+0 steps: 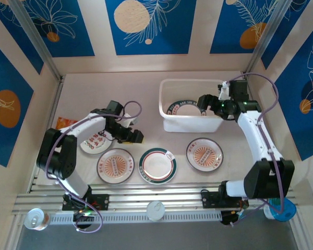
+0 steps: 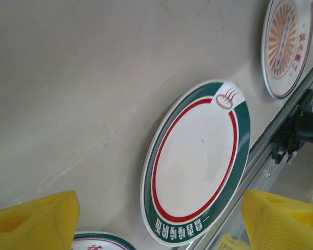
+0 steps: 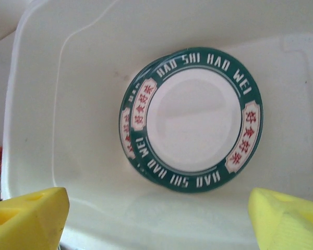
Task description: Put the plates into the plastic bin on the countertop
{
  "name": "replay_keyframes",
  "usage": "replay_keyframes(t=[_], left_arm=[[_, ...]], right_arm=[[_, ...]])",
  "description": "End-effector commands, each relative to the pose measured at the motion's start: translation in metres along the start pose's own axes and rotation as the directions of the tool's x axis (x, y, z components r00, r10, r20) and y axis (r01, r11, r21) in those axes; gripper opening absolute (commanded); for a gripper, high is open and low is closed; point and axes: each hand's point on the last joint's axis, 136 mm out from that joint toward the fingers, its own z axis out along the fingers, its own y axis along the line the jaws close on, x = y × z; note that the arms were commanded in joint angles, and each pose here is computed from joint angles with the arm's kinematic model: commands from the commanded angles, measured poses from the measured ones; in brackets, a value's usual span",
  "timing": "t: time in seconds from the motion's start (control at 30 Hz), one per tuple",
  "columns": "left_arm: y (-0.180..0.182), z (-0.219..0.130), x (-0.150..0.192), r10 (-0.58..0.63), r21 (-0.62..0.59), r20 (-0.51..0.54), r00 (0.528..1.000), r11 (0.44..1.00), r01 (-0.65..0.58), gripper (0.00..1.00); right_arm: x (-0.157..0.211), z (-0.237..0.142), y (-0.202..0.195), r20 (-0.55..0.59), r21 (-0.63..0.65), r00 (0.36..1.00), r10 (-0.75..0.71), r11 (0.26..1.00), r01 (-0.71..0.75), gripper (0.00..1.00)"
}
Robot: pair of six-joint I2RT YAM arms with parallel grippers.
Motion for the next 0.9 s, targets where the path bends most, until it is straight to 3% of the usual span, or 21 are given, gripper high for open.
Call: replay_keyframes(t=[0.0, 0.3, 0.87], left_arm=[[-0.003, 0.016, 0.011, 0.052, -0.003, -0.075, 0.996, 0.999, -0.052, 0.79], [-0.009, 0.046, 0.023, 0.091, 0.015, -0.187, 0.978, 0.996, -0.090, 0.78], [-0.005, 0.065, 0.033, 0.059, -0.056, -0.290, 0.955, 0.995, -0.079, 0.74]], right_arm=[[0.014, -0.009, -0.008, -0.012, 0.046, 1.000, 0.011, 0.999, -0.011, 0.89], [0.037, -0.010, -0.007, -0.028, 0.021, 0.999, 0.017, 1.000, -0.016, 0.89], [0.048, -0.023, 0.009, -0.041, -0.048, 0.999, -0.009, 0.999, 0.007, 0.89]])
